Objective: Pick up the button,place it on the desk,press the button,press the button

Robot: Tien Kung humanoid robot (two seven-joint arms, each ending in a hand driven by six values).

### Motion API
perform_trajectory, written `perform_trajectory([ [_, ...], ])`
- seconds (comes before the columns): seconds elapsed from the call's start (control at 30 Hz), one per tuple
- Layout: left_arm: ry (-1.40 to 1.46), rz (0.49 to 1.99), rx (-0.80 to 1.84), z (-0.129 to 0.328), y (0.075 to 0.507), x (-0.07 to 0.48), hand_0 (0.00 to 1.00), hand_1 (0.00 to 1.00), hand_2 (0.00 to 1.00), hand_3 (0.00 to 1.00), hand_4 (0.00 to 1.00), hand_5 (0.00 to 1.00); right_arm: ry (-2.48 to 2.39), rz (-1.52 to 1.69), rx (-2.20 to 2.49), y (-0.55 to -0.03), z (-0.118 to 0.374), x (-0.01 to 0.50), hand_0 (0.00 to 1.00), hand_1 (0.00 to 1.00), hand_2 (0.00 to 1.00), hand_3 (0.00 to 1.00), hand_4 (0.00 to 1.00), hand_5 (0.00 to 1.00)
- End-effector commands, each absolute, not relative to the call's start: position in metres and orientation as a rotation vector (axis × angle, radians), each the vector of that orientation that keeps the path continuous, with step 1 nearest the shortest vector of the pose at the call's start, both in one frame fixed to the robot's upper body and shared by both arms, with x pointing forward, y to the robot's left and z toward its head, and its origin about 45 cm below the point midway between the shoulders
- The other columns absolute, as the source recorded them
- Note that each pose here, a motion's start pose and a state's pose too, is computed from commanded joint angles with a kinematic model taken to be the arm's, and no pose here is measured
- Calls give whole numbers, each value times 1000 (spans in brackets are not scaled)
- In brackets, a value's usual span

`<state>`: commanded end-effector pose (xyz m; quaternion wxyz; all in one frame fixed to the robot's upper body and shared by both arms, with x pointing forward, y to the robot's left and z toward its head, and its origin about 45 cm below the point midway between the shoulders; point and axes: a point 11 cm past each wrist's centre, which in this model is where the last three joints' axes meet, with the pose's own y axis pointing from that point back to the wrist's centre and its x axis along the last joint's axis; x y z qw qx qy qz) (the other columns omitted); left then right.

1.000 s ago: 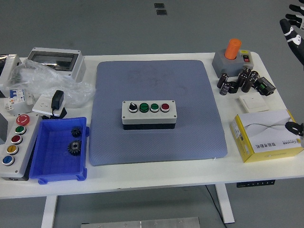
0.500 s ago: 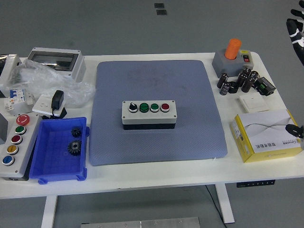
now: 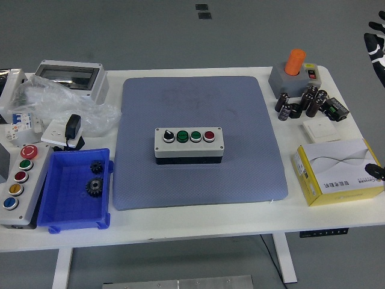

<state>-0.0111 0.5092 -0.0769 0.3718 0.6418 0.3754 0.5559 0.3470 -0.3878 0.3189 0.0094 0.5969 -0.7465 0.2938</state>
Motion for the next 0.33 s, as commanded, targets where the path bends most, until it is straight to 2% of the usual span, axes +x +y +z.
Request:
perform_trajectory([
  [0.33, 1024, 1415, 1643, -83, 497, -33, 619, 631, 578, 612, 653, 346, -2338, 897, 1859, -392, 315, 345, 778, 732, 792, 843, 998, 805],
])
